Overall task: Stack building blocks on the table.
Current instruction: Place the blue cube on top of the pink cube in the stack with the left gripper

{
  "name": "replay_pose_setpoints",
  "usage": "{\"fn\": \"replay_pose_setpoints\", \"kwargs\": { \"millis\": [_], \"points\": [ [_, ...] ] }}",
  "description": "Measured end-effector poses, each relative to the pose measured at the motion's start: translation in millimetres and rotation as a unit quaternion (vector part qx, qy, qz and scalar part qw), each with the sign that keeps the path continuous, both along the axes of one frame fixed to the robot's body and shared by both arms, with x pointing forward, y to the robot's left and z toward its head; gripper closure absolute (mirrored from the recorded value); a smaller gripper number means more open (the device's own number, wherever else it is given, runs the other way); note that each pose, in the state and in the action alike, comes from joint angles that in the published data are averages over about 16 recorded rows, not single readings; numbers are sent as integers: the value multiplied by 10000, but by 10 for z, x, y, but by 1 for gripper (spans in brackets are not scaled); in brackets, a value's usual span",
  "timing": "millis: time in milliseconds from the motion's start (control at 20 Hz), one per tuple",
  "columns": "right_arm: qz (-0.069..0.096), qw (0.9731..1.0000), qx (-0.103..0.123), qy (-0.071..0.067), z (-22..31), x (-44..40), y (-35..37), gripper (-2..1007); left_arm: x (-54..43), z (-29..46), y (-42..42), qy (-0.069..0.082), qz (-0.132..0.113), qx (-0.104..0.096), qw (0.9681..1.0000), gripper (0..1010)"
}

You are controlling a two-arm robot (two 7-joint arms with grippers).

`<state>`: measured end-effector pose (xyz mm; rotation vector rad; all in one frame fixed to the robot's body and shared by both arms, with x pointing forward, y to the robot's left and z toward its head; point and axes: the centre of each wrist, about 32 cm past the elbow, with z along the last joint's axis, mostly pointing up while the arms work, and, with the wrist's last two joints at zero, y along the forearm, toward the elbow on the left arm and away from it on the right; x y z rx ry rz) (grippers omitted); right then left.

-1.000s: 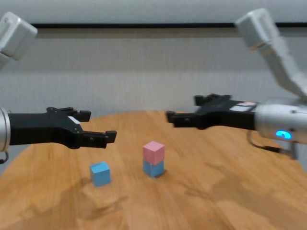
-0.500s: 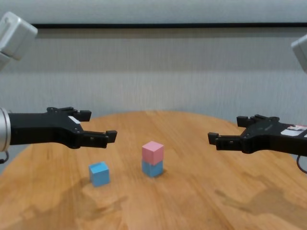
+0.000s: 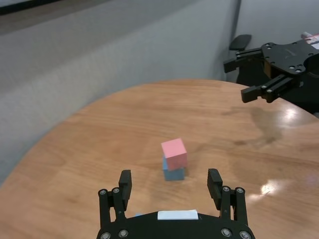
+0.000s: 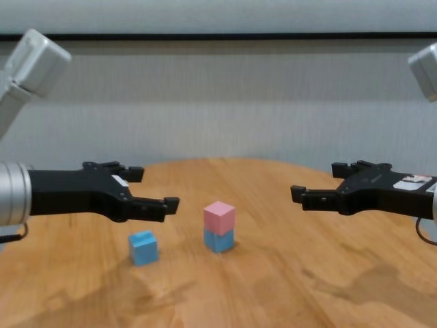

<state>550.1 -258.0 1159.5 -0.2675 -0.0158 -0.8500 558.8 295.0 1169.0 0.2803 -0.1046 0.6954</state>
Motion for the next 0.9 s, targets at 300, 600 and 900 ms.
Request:
{"fn": "replay_pose_setpoints", "kwargs": {
  "millis": [300, 600, 900],
  "points": [
    [12, 10000, 3, -7, 5, 16, 15, 5, 101, -82, -33, 48, -91, 15, 9999, 11],
    [19, 10000, 5, -12, 9, 25, 24, 4, 193, -170, -4, 114, -62, 50, 9999, 11],
    [24, 10000, 5, -16, 11, 30, 30, 4, 244, -244, 59, 184, 5, 89, 9998, 11]
  ]
}}
